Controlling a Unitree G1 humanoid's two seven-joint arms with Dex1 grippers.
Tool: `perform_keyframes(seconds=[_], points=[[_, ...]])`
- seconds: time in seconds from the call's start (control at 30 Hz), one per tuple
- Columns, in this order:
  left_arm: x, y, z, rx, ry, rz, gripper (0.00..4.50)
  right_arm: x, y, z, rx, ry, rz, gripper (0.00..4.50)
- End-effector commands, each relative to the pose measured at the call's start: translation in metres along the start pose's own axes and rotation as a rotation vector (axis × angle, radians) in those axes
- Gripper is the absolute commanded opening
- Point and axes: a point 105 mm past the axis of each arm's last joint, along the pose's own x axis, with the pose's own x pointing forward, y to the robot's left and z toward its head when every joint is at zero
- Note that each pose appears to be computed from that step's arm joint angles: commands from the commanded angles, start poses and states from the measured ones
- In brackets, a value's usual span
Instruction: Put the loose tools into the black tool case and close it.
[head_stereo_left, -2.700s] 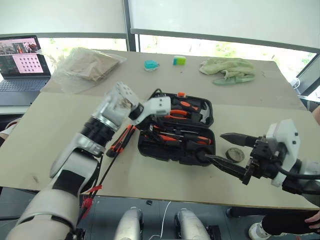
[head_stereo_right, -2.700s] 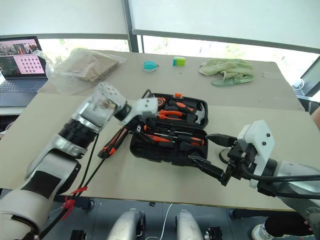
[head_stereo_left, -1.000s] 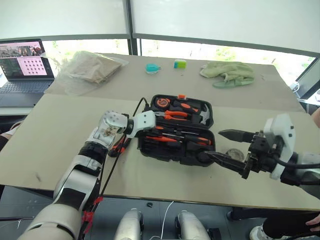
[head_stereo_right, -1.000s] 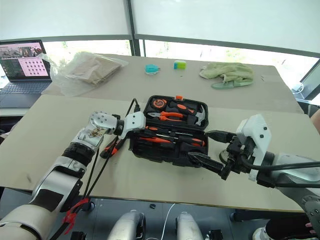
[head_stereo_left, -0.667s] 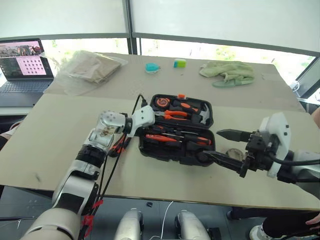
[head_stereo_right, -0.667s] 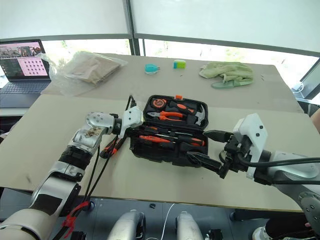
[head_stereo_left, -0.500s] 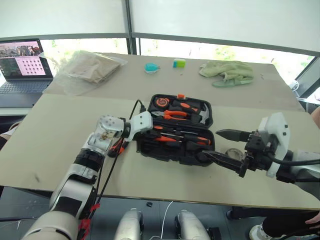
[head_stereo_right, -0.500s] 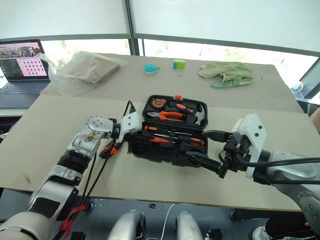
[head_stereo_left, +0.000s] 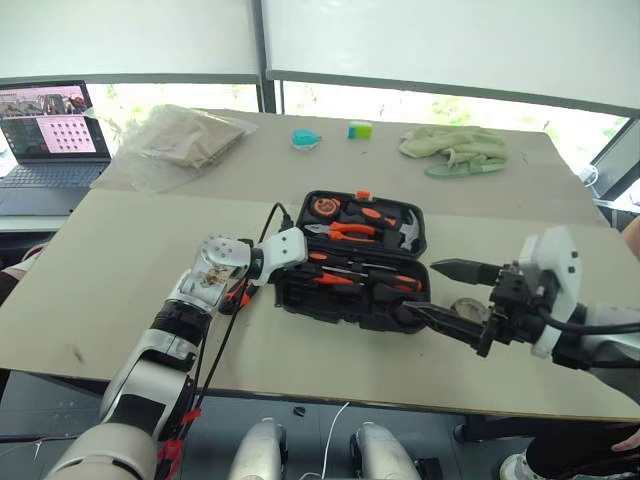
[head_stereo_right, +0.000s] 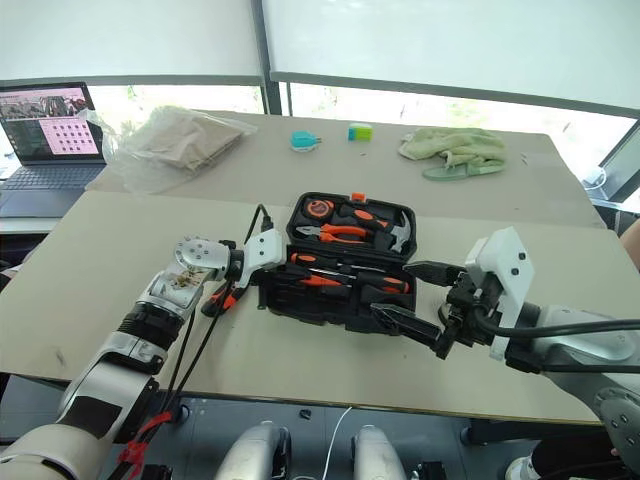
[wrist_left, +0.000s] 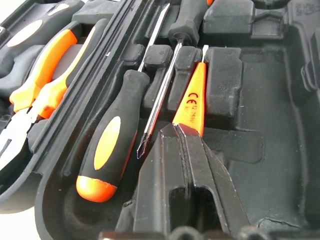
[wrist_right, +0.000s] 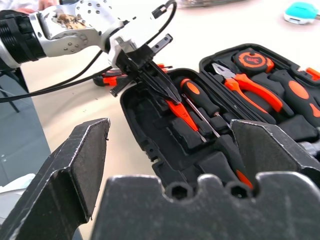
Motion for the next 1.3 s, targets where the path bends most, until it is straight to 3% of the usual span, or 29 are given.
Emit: perform_keyframes(seconds=[0.03,0.07,0.13,0.23,0.33,0.4,0.5,0.63,0.83,0.93,1.13,1.3], points=[[-0.032,0.020,0.027,-0.016,-0.072,0.070,0.02,-0.001,0.000,0.009,-0.047,-0.017,0.007,4.50],[-0.044,0.025,0.032,-0.040,-0.084,0.092,0.02,-0.001,-0.001,0.008,-0.054,-0.012,0.011,4.50],[-0.075,0.028,0.044,-0.125,-0.102,0.115,0.52,0.000,-0.002,0.008,-0.062,-0.007,0.026,4.50],[-0.124,0.011,0.046,-0.245,-0.074,0.123,1.60,0.002,-0.003,0.008,-0.068,-0.002,0.068,4.50],[-0.155,-0.004,0.032,-0.306,0.003,0.196,2.65,0.005,-0.001,0.007,-0.076,0.008,0.127,4.50],[-0.182,-0.024,0.008,-0.367,0.102,0.254,3.51,0.009,-0.001,0.007,-0.096,0.012,0.170,4.50],[-0.208,-0.042,-0.019,-0.381,0.242,0.330,4.47,0.013,-0.003,0.009,-0.099,0.005,0.205,4.50],[-0.211,-0.044,-0.024,-0.384,0.279,0.382,4.47,0.016,-0.005,0.008,-0.101,0.007,0.221,4.50],[-0.175,-0.030,0.000,-0.463,0.259,0.443,4.47,0.014,0.000,0.007,-0.100,0.010,0.243,4.50],[-0.159,-0.029,0.002,-0.496,0.322,0.446,4.47,0.011,0.005,0.006,-0.094,0.017,0.251,4.50],[-0.124,-0.042,-0.018,-0.516,0.485,0.387,4.47,0.010,0.012,0.006,-0.096,0.017,0.261,4.50],[-0.105,-0.034,-0.041,-0.477,0.575,0.448,4.47,0.013,0.015,0.007,-0.098,0.011,0.263,4.50]])
